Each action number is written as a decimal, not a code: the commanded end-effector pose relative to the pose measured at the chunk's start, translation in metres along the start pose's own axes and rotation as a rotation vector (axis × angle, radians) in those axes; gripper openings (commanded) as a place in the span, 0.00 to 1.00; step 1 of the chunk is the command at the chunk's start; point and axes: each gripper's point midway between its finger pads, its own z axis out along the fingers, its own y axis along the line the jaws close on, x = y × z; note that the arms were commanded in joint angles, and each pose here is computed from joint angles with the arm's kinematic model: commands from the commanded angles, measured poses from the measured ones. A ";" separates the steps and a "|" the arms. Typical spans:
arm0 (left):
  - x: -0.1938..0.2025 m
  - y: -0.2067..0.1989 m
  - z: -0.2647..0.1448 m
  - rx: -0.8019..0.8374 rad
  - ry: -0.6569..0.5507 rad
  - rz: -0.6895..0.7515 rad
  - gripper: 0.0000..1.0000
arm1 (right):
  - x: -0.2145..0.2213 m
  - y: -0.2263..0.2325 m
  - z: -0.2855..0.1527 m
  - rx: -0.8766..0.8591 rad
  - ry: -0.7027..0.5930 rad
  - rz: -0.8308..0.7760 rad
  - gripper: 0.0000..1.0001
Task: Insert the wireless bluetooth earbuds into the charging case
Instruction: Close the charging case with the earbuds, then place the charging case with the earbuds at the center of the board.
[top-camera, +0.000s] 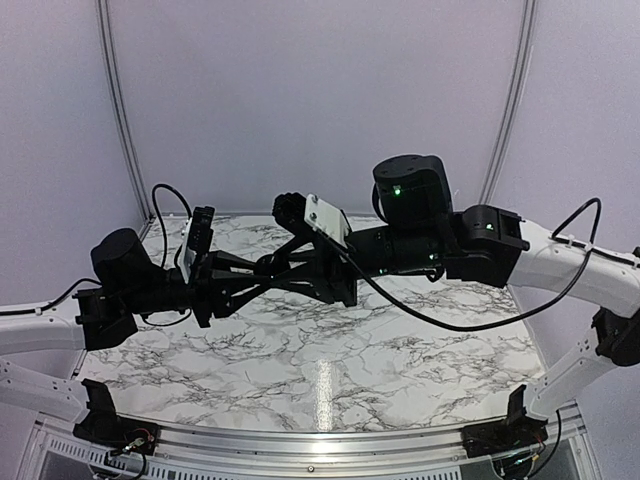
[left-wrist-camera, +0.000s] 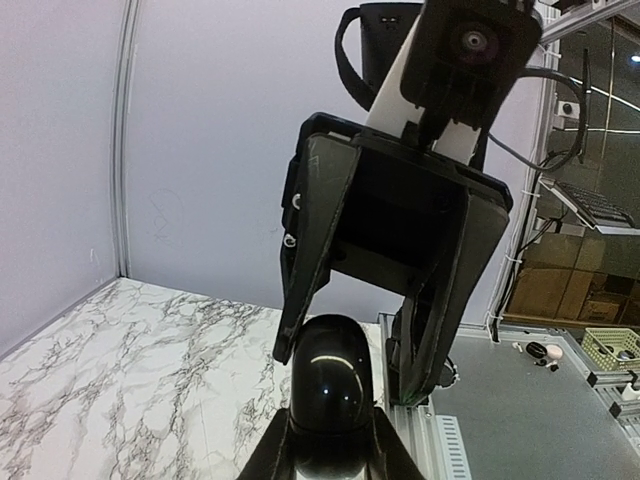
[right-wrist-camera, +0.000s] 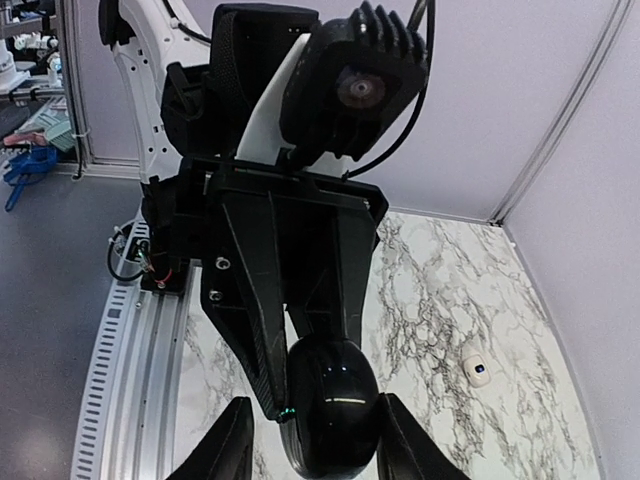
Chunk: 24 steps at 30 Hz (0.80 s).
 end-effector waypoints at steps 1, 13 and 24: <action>-0.041 0.028 -0.001 -0.133 -0.113 -0.010 0.00 | 0.011 0.049 0.007 -0.105 0.079 -0.107 0.42; -0.023 0.041 0.001 -0.167 -0.073 -0.022 0.00 | 0.010 0.007 -0.015 0.002 -0.001 0.031 0.77; 0.038 0.121 -0.006 -0.436 0.053 -0.255 0.00 | 0.020 -0.044 -0.061 0.167 -0.094 0.171 0.84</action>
